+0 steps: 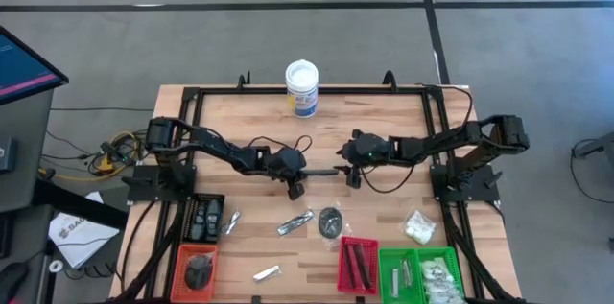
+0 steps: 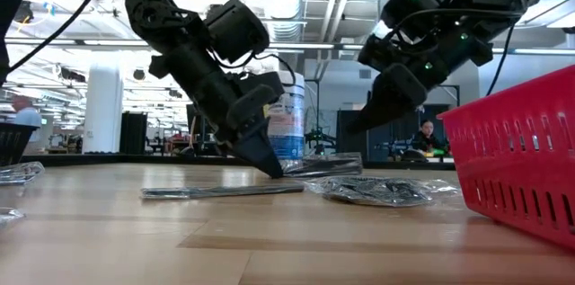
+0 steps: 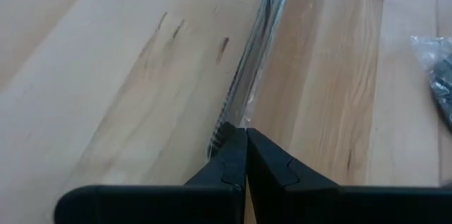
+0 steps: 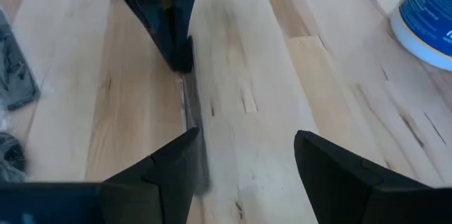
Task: Pick & Place Travel size toiletries
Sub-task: Put the black comb into the red bin
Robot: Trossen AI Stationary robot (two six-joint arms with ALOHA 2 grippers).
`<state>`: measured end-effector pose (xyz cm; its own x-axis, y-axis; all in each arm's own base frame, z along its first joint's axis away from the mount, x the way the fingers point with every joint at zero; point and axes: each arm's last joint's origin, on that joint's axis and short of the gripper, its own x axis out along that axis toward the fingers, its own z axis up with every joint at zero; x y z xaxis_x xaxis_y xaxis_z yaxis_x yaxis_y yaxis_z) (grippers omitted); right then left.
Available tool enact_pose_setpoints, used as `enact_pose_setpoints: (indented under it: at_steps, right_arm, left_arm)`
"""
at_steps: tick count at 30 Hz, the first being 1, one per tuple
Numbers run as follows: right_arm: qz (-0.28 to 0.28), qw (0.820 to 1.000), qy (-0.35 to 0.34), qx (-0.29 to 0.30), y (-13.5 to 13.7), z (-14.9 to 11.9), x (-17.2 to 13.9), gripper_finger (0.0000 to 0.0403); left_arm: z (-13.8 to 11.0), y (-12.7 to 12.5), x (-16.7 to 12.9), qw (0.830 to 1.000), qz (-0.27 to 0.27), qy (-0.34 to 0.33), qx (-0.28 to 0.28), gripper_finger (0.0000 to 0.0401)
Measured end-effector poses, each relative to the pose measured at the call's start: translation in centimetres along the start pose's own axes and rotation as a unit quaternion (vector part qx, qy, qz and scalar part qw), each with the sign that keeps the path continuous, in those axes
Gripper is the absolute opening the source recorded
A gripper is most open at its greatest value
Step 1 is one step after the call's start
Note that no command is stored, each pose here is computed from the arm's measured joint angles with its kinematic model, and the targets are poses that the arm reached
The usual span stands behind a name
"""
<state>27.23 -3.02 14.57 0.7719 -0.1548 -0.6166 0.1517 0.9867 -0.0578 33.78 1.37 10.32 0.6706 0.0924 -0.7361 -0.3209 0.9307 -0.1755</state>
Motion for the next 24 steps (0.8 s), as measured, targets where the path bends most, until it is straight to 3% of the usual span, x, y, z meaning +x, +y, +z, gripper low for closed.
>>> enact_pose_setpoints:
  at_steps: [7,12,24]
  right_arm:
    - [0.022,0.998,0.020,0.049,-0.2,-0.4,0.0,0.0217]
    - [0.068,0.994,0.026,0.086,-0.9,-0.5,0.0,0.0207]
    - [0.098,0.991,0.073,0.060,-0.5,0.0,2.5,0.0196]
  left_arm:
    - [-0.1,0.1,0.1,1.000,0.003,0.003,0.000,0.0001]
    - [-0.1,0.1,0.1,1.000,0.006,0.006,0.004,0.0001]
    - [-0.3,0.1,0.1,1.000,0.007,0.011,0.010,0.0001]
